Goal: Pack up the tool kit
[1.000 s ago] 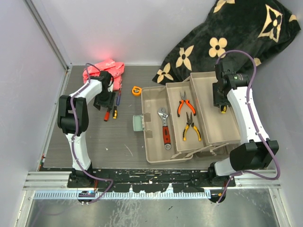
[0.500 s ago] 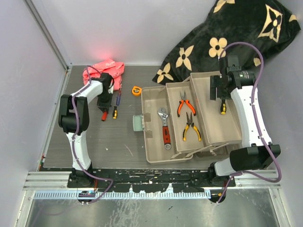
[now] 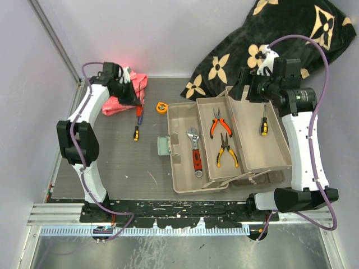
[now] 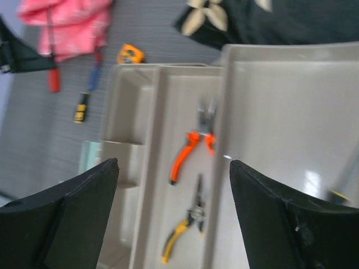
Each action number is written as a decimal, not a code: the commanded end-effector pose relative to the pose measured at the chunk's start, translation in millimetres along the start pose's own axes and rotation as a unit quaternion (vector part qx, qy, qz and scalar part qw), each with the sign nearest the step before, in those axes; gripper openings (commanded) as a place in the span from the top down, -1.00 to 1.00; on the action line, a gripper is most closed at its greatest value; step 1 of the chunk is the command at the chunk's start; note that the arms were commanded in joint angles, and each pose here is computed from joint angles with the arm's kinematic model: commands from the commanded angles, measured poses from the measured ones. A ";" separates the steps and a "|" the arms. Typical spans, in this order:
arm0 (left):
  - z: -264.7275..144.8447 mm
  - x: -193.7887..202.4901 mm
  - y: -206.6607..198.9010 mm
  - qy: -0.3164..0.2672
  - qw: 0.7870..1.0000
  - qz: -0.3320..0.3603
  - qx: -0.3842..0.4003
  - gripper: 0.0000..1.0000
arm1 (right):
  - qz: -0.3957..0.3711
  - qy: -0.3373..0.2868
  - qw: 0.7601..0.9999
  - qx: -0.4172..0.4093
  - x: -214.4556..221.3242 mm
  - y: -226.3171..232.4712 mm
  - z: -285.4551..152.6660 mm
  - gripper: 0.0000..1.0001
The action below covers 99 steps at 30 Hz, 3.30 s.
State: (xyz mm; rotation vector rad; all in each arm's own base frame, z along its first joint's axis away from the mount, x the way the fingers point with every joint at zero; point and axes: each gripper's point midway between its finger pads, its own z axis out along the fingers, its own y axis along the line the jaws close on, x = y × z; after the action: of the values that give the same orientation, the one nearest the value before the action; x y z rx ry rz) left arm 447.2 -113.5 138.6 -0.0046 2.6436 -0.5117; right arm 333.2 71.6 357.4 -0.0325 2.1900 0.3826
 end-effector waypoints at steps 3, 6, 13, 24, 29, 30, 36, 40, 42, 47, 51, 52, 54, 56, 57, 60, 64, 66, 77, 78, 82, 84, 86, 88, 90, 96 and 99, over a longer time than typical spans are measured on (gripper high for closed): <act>-108.7 -64.6 -161.0 -0.132 0.931 -0.022 0.340 1.00 | 0.032 -0.059 0.968 -0.243 -26.3 89.8 2.4 -0.68; -128.9 -61.9 -202.5 -0.140 0.903 -0.002 0.407 1.00 | 0.026 -0.050 0.961 -0.270 -19.7 109.3 7.7 -0.68; -153.7 -25.8 -298.9 -0.103 0.859 0.050 0.499 1.00 | 0.009 -0.032 0.951 -0.306 -7.1 147.2 20.8 -0.67; -185.2 5.4 -358.8 -0.083 0.825 0.088 0.553 1.00 | 0.007 -0.012 0.953 -0.304 3.1 152.8 29.0 -0.50; -188.2 6.9 -358.9 -0.083 0.823 0.087 0.554 1.00 | 0.004 0.007 0.956 -0.294 12.6 151.0 34.0 -0.36; -189.4 7.3 -358.8 -0.084 0.823 0.087 0.555 1.00 | 0.004 0.009 0.955 -0.295 14.2 152.1 34.5 -0.32; -187.5 5.5 -357.4 -0.092 0.826 0.090 0.549 1.00 | 0.005 0.027 0.953 -0.303 20.5 157.4 37.7 0.21; -181.7 -1.9 -355.5 -0.105 0.835 0.082 0.533 0.81 | 0.007 0.036 0.958 -0.284 23.4 152.1 42.4 0.87; -173.6 -9.5 -350.2 -0.118 0.849 0.072 0.510 0.17 | 0.006 0.031 0.966 -0.258 20.4 144.7 43.5 0.96; -153.1 -40.3 -313.8 -0.151 0.878 0.037 0.452 -0.58 | -0.008 0.021 0.988 -0.152 7.1 107.1 40.3 0.98; -131.0 -54.2 -262.3 -0.163 0.907 0.019 0.387 -0.57 | 0.000 0.039 0.999 -0.011 4.5 40.8 32.7 0.98; -123.2 -54.2 -248.4 -0.164 0.916 0.018 0.366 -0.56 | 0.001 0.052 0.998 0.028 7.6 21.9 30.0 0.97; -105.9 -46.0 -217.5 -0.153 0.935 0.032 0.319 -0.56 | -0.004 0.088 0.991 0.101 21.6 -12.5 23.5 0.93; -88.6 -37.6 -188.4 -0.148 0.949 0.057 0.271 -0.56 | -0.003 0.124 0.979 0.163 38.6 -44.0 17.5 0.91; -79.8 -33.8 -173.3 -0.147 0.955 0.070 0.248 -0.56 | -0.002 0.142 0.973 0.183 48.2 -55.7 16.0 0.90; -58.4 -22.9 -132.2 -0.139 0.968 0.090 0.189 -0.56 | 0.004 0.184 0.957 0.224 76.7 -82.1 14.1 0.88; -32.3 -4.3 -85.6 -0.104 0.982 0.100 0.123 -0.55 | 0.001 0.210 0.944 0.255 96.1 -100.9 13.1 0.88; -21.9 2.8 -67.2 -0.086 0.987 0.110 0.086 -0.55 | -0.003 0.215 0.938 0.271 99.4 -107.8 12.8 0.88; 8.5 18.6 -16.8 -0.025 0.993 0.114 -0.024 -0.54 | 0.000 0.237 0.933 0.272 110.6 -109.8 17.0 0.45; 10.6 20.2 -14.0 -0.020 0.993 0.113 -0.029 -0.54 | 0.000 0.239 0.932 0.271 112.4 -109.5 17.1 0.38; 17.7 26.9 -3.7 -0.002 0.993 0.109 -0.051 -0.55 | 0.001 0.241 0.932 0.269 115.2 -109.0 16.6 0.25; 19.9 29.0 4.0 0.005 0.992 0.108 -0.069 -0.56 | 0.001 0.241 0.933 0.268 115.4 -108.5 16.5 0.22; 22.0 30.5 13.1 0.010 0.990 0.109 -0.091 -0.57 | 0.002 0.241 0.933 0.266 115.6 -107.9 16.1 0.18; 23.1 32.7 23.1 0.014 0.987 0.111 -0.116 -0.57 | 0.002 0.241 0.933 0.266 115.9 -107.8 15.4 0.07; 24.7 37.3 33.6 0.025 0.984 0.113 -0.138 -0.57 | 0.003 0.239 0.934 0.267 115.7 -107.8 14.5 -0.05; 33.8 55.5 57.0 0.060 0.974 0.116 -0.183 -0.42 | 0.004 0.219 0.939 0.264 105.0 -104.2 9.7 -0.25; 39.6 63.8 63.2 0.075 0.972 0.115 -0.191 -0.37 | 0.006 0.212 0.942 0.262 100.6 -102.2 7.2 -0.27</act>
State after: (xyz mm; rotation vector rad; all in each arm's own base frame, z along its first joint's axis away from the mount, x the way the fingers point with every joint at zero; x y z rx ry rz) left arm 415.1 -88.3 64.7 0.2169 2.7718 -0.0160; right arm 293.1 -10.9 222.5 0.1952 2.7406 -0.2537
